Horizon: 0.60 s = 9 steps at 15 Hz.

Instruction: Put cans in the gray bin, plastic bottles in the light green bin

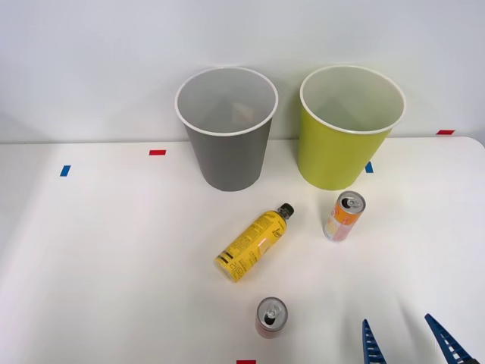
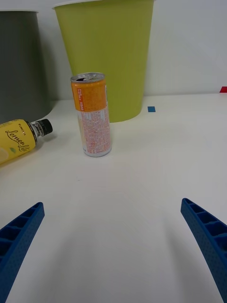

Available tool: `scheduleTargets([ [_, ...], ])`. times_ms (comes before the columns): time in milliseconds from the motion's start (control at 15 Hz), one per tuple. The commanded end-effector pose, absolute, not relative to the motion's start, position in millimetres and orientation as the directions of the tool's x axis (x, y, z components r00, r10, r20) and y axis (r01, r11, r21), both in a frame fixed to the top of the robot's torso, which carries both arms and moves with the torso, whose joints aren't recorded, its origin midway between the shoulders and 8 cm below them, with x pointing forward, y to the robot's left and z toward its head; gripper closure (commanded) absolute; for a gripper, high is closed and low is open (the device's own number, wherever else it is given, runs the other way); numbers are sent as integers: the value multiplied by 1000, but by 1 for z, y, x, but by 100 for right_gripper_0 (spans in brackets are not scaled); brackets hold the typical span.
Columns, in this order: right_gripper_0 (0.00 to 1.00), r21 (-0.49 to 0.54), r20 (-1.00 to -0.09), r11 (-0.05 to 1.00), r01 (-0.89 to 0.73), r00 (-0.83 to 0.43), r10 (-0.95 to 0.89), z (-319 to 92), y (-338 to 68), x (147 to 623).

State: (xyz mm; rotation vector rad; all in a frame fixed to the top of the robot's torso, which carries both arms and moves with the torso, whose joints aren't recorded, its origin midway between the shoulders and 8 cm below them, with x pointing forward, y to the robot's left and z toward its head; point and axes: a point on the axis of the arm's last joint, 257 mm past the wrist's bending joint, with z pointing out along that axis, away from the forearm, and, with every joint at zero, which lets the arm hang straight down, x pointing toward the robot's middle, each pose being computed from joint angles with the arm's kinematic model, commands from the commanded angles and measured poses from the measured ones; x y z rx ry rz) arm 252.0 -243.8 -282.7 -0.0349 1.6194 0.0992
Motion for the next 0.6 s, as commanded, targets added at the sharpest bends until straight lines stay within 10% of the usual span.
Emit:
scheduleTargets([
  [67,0,43,-998,996,-84,-52,38,-283,-244,252],
  [600,0,43,-998,996,-84,-52,38,-283,-244,252],
])
